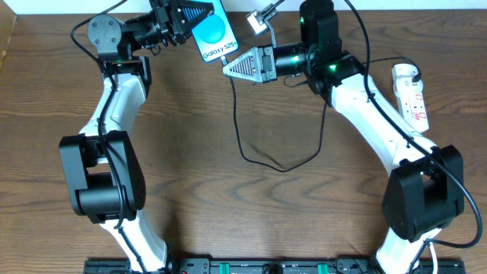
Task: Plug charger to phone and switch on socket
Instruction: 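Push the USB-C plug up into the phone's bottom port with the right gripper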
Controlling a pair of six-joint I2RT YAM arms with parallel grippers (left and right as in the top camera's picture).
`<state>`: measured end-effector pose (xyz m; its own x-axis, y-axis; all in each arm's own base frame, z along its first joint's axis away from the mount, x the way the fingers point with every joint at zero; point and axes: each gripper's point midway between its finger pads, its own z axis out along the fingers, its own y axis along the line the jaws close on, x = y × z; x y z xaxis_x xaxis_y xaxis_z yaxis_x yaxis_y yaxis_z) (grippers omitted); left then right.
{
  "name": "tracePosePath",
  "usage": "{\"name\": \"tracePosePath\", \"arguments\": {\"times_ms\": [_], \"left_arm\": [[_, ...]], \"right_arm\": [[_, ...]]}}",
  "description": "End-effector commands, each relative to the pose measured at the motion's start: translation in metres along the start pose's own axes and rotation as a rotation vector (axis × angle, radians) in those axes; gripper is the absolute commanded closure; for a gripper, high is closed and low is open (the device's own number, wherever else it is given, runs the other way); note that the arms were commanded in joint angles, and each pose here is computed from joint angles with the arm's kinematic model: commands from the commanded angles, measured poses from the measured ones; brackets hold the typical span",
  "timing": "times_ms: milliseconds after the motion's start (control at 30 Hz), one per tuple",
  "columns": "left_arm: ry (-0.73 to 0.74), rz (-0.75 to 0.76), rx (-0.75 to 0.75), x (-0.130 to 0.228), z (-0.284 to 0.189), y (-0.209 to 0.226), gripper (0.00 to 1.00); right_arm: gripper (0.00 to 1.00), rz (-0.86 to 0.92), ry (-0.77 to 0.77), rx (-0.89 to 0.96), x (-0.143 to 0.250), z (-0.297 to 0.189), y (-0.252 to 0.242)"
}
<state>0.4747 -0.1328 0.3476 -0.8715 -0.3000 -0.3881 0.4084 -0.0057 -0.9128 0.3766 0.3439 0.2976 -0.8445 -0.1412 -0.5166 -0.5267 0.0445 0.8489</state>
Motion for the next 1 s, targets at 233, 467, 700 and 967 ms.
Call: {"name": "tracePosePath", "arguments": {"times_ms": [233,467,700,967], "left_arm": [[0.084,0.071,0.028,0.018,0.02,-0.024,0.93],[0.091,0.071,0.029,0.02,0.021,-0.024,0.93],[0.094,0.07,0.028,0.02,0.021,-0.024,0.93],[0.064,0.073,0.013,0.011,0.007,-0.021,0.93]], "right_arm": [[0.99,-0.009,-0.057,0.022,-0.015,0.001,0.001],[0.99,-0.005,-0.085,0.04,-0.021,0.0,-0.002],[0.99,0.001,-0.091,0.043,-0.022,-0.002,-0.002],[0.71,0.11,-0.022,0.09,0.002,-0.005,-0.022]]}}
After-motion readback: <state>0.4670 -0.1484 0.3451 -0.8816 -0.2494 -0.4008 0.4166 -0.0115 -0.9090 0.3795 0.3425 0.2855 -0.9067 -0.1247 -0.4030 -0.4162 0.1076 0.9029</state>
